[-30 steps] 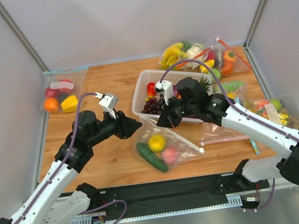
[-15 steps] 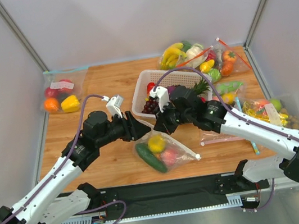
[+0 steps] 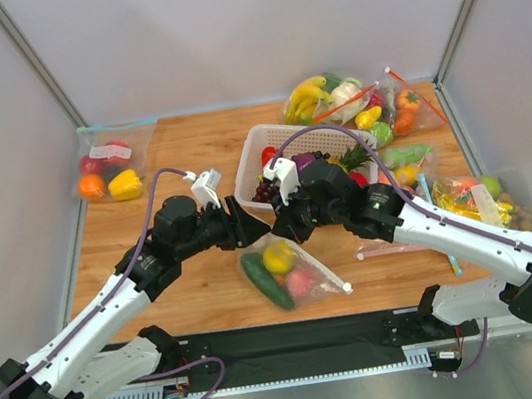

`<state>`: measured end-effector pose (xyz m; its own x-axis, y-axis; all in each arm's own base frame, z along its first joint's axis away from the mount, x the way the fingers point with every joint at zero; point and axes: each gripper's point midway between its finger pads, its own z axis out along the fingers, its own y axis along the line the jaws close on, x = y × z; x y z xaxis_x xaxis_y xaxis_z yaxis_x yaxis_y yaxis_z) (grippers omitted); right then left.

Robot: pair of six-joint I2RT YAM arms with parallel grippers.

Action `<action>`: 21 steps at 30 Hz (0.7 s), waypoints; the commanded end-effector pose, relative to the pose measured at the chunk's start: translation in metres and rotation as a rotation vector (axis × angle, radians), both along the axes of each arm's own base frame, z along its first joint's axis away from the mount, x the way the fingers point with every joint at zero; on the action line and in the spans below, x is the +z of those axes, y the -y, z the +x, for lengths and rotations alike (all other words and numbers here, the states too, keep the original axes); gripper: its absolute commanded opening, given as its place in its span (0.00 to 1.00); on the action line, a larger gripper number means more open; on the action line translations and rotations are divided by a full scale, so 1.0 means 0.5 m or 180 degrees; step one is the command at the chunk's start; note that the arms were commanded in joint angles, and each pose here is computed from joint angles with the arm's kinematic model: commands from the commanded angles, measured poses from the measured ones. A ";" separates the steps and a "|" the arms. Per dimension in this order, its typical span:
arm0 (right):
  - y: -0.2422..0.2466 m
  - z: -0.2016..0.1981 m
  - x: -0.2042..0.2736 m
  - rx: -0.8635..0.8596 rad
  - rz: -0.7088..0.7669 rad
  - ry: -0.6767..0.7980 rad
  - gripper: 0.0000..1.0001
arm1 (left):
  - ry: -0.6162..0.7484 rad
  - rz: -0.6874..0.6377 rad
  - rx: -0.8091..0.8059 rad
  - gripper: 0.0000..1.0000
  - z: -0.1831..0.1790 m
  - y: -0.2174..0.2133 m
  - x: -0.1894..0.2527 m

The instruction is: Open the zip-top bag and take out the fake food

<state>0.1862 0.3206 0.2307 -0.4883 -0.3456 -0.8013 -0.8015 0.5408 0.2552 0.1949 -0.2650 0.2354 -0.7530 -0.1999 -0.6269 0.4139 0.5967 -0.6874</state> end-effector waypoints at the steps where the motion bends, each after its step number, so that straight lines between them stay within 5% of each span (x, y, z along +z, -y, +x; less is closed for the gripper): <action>1: -0.010 0.002 0.048 0.0037 0.0226 0.0211 0.00 | 0.0000 -0.0019 -0.0006 0.56 0.000 0.007 0.003; 5: -0.009 0.003 0.051 0.0009 0.0240 0.0221 0.00 | 0.0011 -0.0002 -0.0035 0.52 0.001 0.010 -0.004; 8: -0.001 0.008 0.052 -0.0068 0.0223 0.0237 0.00 | 0.0061 -0.0004 -0.0059 0.28 0.000 0.010 -0.003; 9: 0.005 0.015 0.048 -0.0148 0.0189 0.0257 0.00 | 0.0069 -0.0005 -0.0056 0.13 0.001 0.010 -0.003; 12: 0.029 0.038 0.042 -0.0438 0.0082 0.0304 0.00 | 0.0118 0.0035 -0.0070 0.02 -0.002 0.005 0.000; 21: 0.166 0.119 0.012 -0.1369 -0.0220 0.0299 0.00 | 0.0369 0.0241 -0.0085 0.00 -0.027 -0.042 0.013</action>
<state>0.2281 0.2752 0.2367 -0.5106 -0.2354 -0.8269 -0.6420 0.7441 0.1846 0.1861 -0.2554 0.2357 -0.7200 -0.1555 -0.6764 0.4653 0.6149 -0.6367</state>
